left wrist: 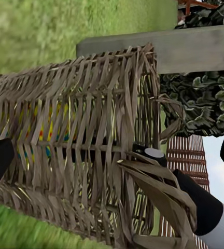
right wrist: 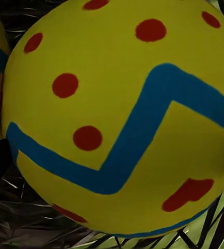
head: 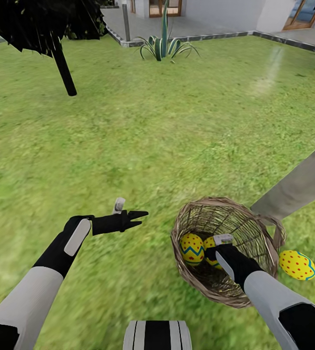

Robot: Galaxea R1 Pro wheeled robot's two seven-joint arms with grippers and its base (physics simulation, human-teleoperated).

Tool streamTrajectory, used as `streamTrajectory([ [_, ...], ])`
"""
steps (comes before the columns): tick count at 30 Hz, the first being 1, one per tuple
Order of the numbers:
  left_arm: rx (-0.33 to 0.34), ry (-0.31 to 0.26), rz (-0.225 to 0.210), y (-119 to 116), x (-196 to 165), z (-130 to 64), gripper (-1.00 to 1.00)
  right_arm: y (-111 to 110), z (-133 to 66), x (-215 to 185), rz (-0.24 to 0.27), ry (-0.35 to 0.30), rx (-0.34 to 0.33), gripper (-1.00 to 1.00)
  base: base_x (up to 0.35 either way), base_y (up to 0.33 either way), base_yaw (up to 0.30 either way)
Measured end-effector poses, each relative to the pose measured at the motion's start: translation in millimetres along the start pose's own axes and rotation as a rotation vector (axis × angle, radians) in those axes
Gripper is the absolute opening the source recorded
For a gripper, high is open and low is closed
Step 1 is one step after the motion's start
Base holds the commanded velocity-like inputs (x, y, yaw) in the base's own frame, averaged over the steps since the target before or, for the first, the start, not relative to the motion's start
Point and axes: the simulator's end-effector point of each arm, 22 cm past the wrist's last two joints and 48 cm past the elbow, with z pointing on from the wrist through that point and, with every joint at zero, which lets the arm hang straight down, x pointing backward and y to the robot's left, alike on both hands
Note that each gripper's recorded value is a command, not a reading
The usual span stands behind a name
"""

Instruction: Take the three Easter eggs out of the wicker basket on the lawn in the garden, then place them on the lawn next to a single tree (choose any tree) so that all three eggs are next to the same tree and none are left in the basket.

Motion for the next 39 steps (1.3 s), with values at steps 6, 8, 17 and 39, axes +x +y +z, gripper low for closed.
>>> streamTrajectory([
  [6, -0.001, 0.000, 0.000, 0.2, -0.1, -0.3, 1.00, 0.0, 0.2, 0.5, -0.002, 0.001, 0.000, 1.00, 0.000, 0.000, 0.000],
  [8, 0.000, 0.000, 0.000, 0.1, 0.0, 0.0, 1.00, 0.0, 0.2, 0.5, -0.002, 0.001, 0.000, 1.00, 0.000, 0.000, 0.000],
  [17, 0.000, 0.000, 0.000, 0.0, 0.0, 0.0, 1.00, -0.3, 0.1, 0.1, 0.002, 0.001, 0.000, 1.00, 0.000, 0.000, 0.000],
  [39, -0.004, 0.003, -0.011, 7.7, 1.9, 1.6, 1.00, 0.2, 4.6, 2.4, 0.002, 0.006, 0.003, -1.00, 0.000, 0.000, 0.000],
])
